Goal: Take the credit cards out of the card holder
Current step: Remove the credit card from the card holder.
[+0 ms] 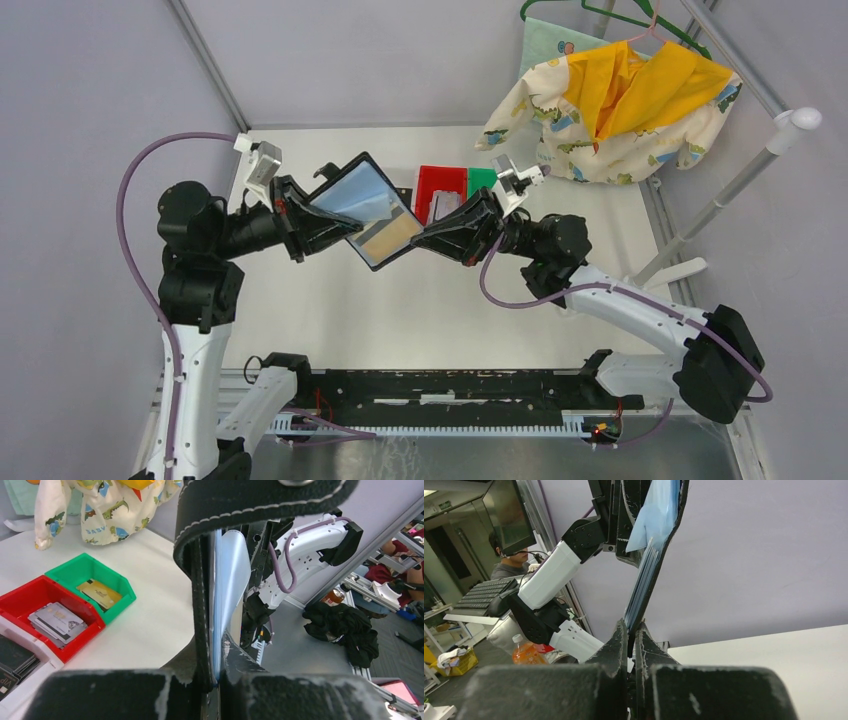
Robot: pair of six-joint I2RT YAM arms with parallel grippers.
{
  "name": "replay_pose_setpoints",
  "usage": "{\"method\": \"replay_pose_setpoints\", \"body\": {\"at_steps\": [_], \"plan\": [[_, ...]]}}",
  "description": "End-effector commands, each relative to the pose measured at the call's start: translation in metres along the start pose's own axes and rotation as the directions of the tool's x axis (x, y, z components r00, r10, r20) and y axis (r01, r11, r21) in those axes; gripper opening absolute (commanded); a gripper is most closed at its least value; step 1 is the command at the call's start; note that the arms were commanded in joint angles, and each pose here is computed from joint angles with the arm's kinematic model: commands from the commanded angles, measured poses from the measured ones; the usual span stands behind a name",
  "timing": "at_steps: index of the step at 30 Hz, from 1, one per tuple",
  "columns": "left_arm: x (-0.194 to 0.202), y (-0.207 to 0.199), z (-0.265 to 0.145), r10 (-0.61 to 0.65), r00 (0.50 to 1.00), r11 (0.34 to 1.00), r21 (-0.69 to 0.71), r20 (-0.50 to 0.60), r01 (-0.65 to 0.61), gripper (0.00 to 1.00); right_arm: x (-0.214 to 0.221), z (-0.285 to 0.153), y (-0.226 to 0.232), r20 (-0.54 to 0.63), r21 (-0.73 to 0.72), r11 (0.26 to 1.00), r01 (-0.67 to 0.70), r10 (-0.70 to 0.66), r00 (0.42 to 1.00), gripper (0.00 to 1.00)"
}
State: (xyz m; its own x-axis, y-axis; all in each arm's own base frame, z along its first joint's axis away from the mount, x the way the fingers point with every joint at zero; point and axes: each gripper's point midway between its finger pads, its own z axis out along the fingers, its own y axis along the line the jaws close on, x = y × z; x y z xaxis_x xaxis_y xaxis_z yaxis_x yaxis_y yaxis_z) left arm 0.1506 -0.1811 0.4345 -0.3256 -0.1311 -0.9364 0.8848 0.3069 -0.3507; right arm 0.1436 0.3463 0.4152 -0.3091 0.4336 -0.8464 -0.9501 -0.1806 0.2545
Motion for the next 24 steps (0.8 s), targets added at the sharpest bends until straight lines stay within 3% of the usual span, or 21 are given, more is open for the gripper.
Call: {"method": "replay_pose_setpoints", "body": {"at_steps": [1, 4, 5, 8, 10, 19, 24], "plan": [[-0.004, -0.009, 0.000, 0.031, 0.999, 0.999, 0.040, 0.013, -0.031, 0.06, -0.032, 0.003, 0.025, 0.119, -0.038, 0.996, 0.082, -0.077, 0.990, 0.00], [-0.005, -0.013, -0.001, 0.015, 1.000, 0.998, 0.061, 0.012, -0.016, 0.07, -0.034, 0.001, 0.029, 0.132, -0.047, 0.994, 0.099, -0.092, 0.987, 0.00], [-0.006, -0.014, -0.001, 0.014, 1.000, 0.998, 0.060, 0.014, -0.015, 0.13, -0.034, 0.000, 0.030, 0.136, -0.049, 0.994, 0.100, -0.092, 0.986, 0.00], [-0.008, -0.008, 0.001, -0.007, 1.000, 1.000, 0.031, 0.024, 0.006, 0.50, -0.033, 0.001, 0.028, 0.138, -0.044, 0.996, 0.078, -0.071, 0.988, 0.00], [-0.004, -0.002, 0.002, -0.032, 0.999, 0.999, 0.012, 0.021, 0.032, 0.64, -0.030, 0.003, 0.023, 0.130, -0.030, 0.998, 0.053, -0.048, 0.990, 0.00], [0.017, -0.008, 0.000, -0.054, 0.998, 0.996, 0.074, -0.019, 0.055, 0.76, -0.030, 0.012, 0.004, 0.089, 0.095, 0.994, 0.056, -0.065, 0.994, 0.00], [0.021, -0.015, -0.004, 0.008, 1.000, 0.996, 0.094, -0.006, -0.007, 0.75, -0.032, 0.015, -0.001, 0.094, 0.132, 0.990, 0.049, -0.061, 0.994, 0.00]]}}
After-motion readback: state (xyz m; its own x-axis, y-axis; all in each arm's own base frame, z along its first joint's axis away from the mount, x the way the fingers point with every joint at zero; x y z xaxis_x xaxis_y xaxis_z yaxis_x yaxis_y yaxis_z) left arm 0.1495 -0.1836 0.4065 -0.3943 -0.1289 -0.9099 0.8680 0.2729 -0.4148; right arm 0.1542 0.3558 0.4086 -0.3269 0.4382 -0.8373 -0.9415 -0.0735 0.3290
